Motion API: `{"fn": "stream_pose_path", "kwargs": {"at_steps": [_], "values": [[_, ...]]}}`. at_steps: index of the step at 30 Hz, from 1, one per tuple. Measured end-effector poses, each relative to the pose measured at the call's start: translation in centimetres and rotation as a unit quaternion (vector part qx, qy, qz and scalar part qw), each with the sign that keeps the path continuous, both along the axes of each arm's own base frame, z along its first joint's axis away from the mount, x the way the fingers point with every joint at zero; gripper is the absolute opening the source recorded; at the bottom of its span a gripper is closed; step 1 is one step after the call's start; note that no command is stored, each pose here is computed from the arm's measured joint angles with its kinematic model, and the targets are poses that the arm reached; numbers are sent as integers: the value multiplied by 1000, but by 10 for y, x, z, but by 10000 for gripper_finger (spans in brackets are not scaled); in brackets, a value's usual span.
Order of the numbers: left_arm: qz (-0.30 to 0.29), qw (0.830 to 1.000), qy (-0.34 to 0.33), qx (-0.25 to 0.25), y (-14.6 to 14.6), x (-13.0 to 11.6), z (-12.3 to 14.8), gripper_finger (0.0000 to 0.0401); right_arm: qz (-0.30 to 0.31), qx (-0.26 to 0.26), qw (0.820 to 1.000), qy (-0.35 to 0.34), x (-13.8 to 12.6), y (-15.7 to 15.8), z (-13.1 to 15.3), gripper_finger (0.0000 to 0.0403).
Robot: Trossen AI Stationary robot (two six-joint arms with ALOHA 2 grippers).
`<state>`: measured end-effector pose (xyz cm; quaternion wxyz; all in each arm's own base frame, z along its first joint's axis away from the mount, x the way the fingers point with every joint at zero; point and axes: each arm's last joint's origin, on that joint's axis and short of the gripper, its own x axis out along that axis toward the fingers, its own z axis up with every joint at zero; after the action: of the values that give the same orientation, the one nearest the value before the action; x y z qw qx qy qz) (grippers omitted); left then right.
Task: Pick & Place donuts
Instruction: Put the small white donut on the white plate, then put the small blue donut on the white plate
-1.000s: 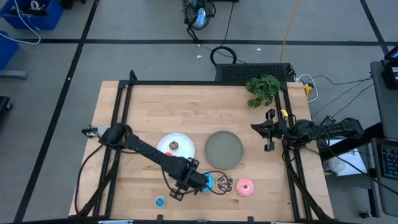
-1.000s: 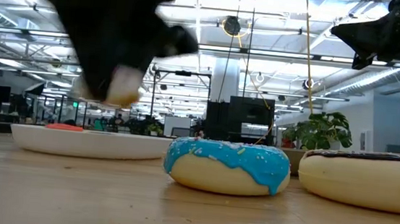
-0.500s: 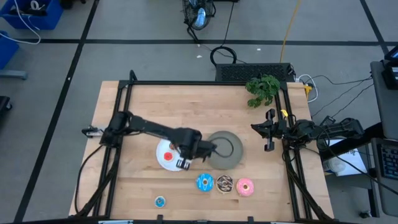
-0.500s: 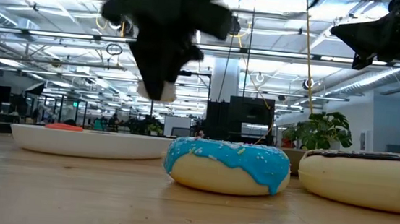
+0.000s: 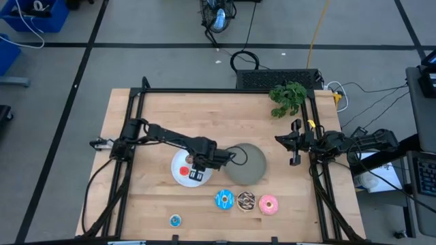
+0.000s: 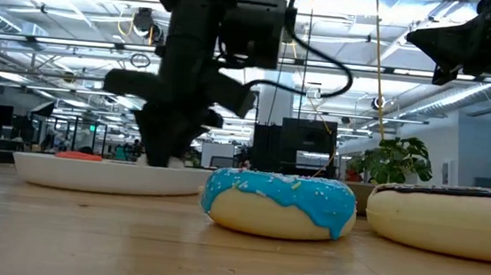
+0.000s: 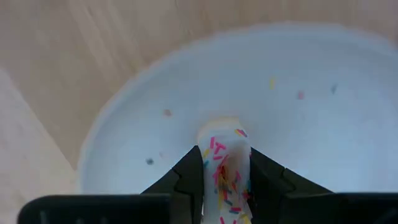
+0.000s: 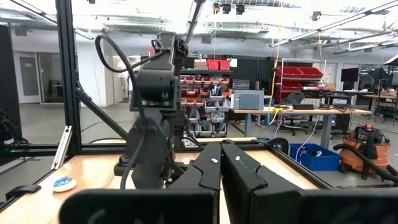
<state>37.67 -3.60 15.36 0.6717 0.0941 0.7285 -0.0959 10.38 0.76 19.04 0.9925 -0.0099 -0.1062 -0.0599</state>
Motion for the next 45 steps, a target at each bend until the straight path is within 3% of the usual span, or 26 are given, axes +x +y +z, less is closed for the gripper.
{"fn": "stream_pose_path", "kwargs": {"at_steps": [4,13,18,24,30,38,45], "values": [[-9,1000,13,17,-5,-6,-6,119,0,0,1000,0,0,0,0,0],[-16,998,-11,51,-16,1,7,282,0,0,1000,0,0,0,0,0],[-11,998,-3,58,-16,0,9,333,0,0,1000,0,0,0,0,0],[3,998,8,61,-19,-2,15,346,0,0,1000,0,0,0,0,0],[10,998,-19,55,-41,6,58,347,0,-1,1000,0,0,0,0,0],[-23,995,-61,73,-102,-10,133,347,-1,0,1000,0,0,0,0,0],[46,992,-107,50,-147,-37,163,347,-1,0,1000,1,0,0,0,0]]}}
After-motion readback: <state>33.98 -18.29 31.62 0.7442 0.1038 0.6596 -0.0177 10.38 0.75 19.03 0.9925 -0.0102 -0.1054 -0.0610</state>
